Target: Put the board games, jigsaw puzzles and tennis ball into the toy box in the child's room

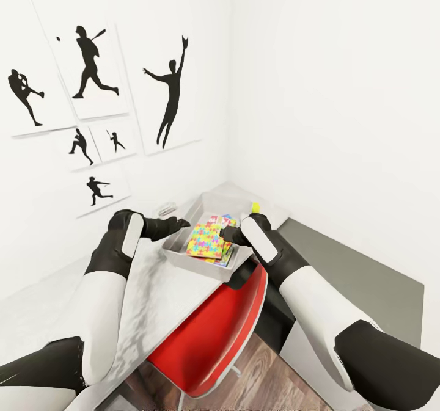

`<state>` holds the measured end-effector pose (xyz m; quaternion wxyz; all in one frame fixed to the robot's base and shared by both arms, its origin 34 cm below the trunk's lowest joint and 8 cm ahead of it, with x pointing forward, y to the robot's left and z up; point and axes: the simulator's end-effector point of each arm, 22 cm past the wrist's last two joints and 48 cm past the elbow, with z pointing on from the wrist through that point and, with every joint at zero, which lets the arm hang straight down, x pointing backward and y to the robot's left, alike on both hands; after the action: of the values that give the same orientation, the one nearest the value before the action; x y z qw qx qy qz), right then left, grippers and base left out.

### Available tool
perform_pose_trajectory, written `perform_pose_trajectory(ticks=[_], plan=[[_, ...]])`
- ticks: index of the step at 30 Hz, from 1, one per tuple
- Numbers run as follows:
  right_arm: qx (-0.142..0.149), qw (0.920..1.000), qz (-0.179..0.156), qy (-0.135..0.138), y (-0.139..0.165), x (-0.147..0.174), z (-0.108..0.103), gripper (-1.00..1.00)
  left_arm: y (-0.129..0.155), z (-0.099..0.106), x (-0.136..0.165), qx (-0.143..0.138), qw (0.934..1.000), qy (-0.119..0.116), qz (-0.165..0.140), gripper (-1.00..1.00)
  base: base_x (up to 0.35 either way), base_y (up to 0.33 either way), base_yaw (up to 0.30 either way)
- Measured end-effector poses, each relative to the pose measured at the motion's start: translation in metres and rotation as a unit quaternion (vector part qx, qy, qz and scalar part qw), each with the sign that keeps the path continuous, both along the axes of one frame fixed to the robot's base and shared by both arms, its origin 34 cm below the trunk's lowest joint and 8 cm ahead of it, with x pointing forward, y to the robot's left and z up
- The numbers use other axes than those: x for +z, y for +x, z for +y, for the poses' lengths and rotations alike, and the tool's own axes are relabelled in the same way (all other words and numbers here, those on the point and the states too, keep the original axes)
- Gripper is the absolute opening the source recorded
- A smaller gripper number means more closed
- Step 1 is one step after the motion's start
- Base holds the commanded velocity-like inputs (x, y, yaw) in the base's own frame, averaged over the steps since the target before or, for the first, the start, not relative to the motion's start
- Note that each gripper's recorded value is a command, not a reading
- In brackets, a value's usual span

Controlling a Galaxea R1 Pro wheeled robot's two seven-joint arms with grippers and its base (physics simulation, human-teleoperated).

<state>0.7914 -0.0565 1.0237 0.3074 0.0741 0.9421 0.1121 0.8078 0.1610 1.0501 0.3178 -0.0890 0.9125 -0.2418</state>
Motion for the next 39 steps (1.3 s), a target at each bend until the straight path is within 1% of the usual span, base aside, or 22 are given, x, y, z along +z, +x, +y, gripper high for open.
perform_pose_trajectory(ticks=[12,39], plan=[[-0.001,1.0000,0.009,0.000,0.000,-0.013,0.000,1.00,0.000,-0.001,-0.016,-0.001,0.9999,0.000,0.013,1.00,0.000,0.000,0.000],[-0.001,0.9995,0.031,0.001,0.000,-0.043,0.000,1.00,0.002,0.001,-0.045,0.000,0.9995,0.001,0.032,1.00,0.000,0.000,0.000]])
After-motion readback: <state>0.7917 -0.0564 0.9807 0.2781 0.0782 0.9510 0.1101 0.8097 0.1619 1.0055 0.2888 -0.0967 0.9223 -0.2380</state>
